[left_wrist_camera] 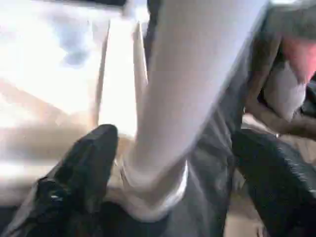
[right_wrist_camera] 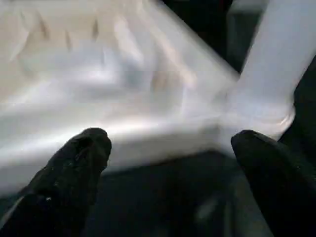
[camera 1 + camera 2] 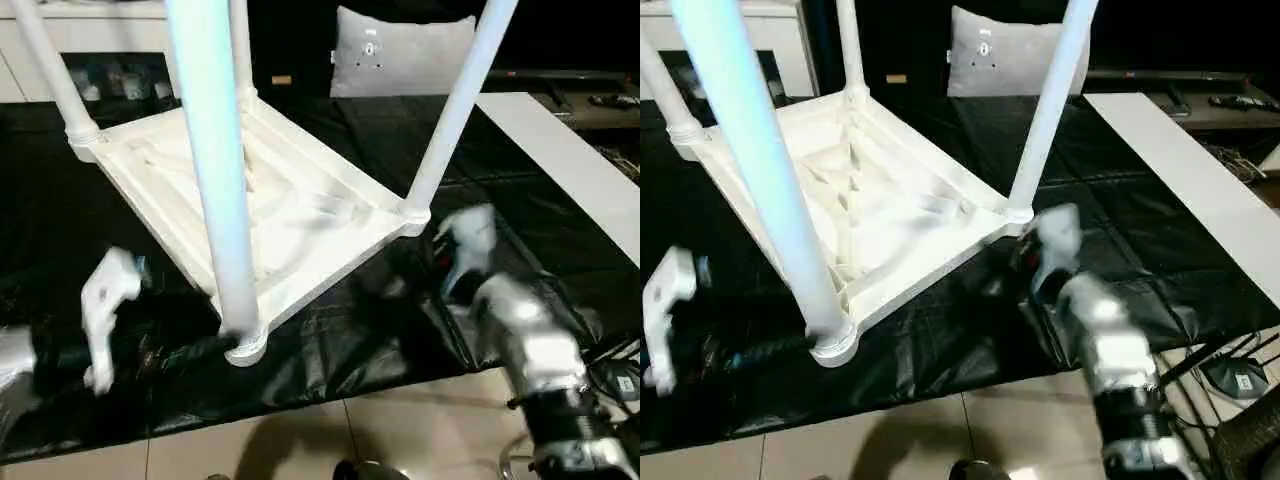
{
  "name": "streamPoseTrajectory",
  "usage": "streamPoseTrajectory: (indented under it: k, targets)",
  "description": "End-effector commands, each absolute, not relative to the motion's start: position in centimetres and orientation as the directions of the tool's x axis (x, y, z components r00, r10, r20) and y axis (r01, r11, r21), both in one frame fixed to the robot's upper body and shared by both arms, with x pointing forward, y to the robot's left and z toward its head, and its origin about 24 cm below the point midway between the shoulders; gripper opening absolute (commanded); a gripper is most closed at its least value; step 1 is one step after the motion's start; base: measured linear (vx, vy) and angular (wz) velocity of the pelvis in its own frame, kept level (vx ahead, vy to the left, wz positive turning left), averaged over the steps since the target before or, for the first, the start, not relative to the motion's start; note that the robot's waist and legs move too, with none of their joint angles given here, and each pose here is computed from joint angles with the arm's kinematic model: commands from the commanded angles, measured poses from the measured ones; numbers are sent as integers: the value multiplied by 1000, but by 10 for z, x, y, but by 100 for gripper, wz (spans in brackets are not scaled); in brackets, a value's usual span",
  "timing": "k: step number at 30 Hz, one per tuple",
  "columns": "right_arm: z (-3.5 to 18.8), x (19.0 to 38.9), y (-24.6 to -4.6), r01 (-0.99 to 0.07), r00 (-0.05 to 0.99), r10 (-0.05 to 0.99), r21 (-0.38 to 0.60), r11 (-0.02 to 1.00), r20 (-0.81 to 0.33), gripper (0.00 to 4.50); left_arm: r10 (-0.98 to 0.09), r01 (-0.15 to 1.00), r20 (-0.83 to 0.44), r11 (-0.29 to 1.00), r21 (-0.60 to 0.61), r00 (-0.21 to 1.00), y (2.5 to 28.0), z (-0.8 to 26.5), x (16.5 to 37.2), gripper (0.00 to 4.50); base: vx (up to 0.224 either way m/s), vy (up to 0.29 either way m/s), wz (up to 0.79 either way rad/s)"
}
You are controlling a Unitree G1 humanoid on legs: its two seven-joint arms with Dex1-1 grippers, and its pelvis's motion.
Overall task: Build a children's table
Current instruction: Rotate table base
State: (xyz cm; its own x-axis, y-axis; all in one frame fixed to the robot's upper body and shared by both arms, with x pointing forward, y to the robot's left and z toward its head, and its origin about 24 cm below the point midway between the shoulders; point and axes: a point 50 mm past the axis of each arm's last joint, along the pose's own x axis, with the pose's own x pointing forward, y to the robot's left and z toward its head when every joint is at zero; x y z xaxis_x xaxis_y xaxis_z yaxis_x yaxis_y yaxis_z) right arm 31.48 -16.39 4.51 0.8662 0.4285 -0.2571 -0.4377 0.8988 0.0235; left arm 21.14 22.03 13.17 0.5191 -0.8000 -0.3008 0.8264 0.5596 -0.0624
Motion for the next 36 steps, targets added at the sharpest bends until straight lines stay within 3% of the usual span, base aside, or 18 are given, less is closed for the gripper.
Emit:
streamPoseTrajectory:
  k: [1,8,13,18,23,36]
  targets:
    - [37,313,-169,-408,870,383,-19,913,-310,450,-812,833,-300,547,-87,501,216,126,216,441,0,0,0]
    - [21,312,-151,-426,846,388,-27,904,-366,450,-902,901,-185,415,-128,389,179,128,239,441,0,0,0]
    - [25,326,-127,-464,836,434,-10,886,-336,450,-950,944,-111,305,-129,292,140,130,249,441,0,0,0]
    - [31,336,-120,-454,846,429,-6,891,-315,450,-966,961,-80,253,-114,245,119,131,253,441,0,0,0]
    - [36,343,-109,-465,848,443,-6,885,-292,450,-983,978,-6,186,-96,186,82,135,257,441,0,0,0]
    - [32,341,-108,-468,851,449,-4,884,-273,450,-977,978,52,206,-29,208,43,139,280,441,0,0,0]
